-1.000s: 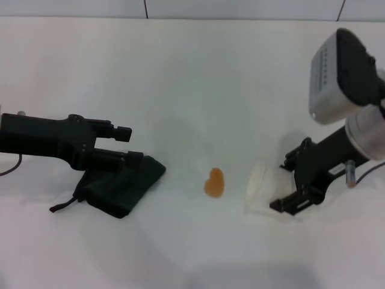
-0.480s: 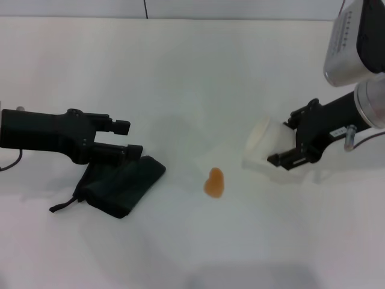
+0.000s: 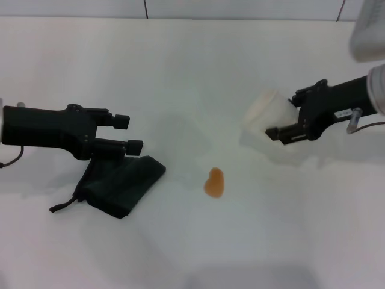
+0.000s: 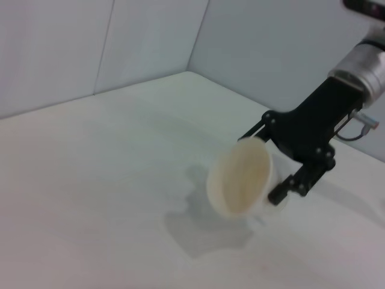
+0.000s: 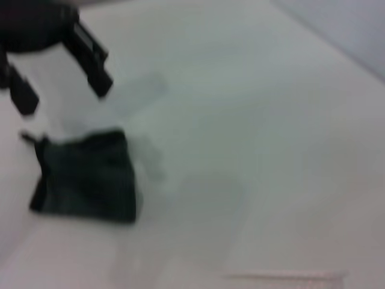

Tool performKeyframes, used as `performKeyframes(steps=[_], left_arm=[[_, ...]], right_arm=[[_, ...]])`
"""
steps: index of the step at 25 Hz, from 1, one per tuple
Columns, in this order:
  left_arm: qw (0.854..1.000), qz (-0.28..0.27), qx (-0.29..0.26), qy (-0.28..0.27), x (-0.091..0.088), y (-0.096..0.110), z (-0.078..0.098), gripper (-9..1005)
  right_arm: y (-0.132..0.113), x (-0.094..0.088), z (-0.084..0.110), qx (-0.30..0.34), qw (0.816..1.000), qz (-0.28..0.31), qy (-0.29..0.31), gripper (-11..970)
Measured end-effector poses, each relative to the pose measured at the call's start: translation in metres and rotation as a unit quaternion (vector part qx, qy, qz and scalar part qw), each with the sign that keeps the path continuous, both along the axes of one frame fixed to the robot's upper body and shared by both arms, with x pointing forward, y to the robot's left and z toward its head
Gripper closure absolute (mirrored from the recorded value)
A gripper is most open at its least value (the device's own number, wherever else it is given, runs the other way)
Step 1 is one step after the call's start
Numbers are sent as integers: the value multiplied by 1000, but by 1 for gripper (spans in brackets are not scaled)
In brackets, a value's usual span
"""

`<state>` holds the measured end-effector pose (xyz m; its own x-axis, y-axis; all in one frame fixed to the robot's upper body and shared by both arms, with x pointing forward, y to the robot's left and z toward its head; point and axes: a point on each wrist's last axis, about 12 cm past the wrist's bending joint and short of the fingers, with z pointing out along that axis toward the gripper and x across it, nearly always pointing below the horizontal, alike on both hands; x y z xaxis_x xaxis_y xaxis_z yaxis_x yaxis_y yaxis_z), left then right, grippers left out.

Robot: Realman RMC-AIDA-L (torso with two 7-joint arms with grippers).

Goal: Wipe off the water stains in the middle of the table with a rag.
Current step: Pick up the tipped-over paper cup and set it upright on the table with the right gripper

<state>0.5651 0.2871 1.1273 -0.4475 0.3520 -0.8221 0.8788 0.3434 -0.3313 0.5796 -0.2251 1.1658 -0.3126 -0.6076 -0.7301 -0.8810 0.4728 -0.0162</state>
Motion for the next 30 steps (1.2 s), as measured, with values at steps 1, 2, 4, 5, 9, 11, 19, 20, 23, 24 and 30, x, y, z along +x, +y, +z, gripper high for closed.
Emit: performKeyframes(steps=[1, 2, 4, 5, 9, 11, 19, 20, 23, 24, 30], left_arm=[[1000, 0, 0, 0, 0, 0, 0, 210], [1000, 0, 0, -2, 0, 0, 0, 210], [1000, 1, 0, -5, 1, 0, 0, 210], [1000, 2, 1, -7, 1, 1, 0, 209], [1000, 4, 3, -12, 2, 1, 0, 209], [1000, 5, 5, -15, 3, 1, 0, 209], [1000, 3, 8, -26, 4, 0, -1, 209], [1000, 3, 8, -26, 3, 0, -2, 209], [1000, 5, 8, -27, 2, -1, -4, 209], [1000, 4, 8, -27, 2, -1, -5, 209], [1000, 3, 6, -27, -1, -3, -8, 209]], right_arm=[[0, 0, 0, 0, 1000, 0, 0, 292], [-3, 0, 1, 19, 1000, -3, -4, 292], [-12, 0, 2, 60, 998, -7, -18, 292], [-15, 0, 2, 71, 997, -7, -23, 292], [-28, 4, -6, 125, 991, -27, -39, 291], [-29, 5, -8, 129, 991, -29, -39, 291], [-31, 12, -22, 175, 981, -44, -74, 291], [-31, 12, -23, 180, 980, -46, -76, 291], [-32, 12, -30, 191, 977, -51, -83, 291], [-33, 12, -33, 193, 976, -52, -86, 291], [-37, 7, -54, 221, 968, -67, -98, 292]])
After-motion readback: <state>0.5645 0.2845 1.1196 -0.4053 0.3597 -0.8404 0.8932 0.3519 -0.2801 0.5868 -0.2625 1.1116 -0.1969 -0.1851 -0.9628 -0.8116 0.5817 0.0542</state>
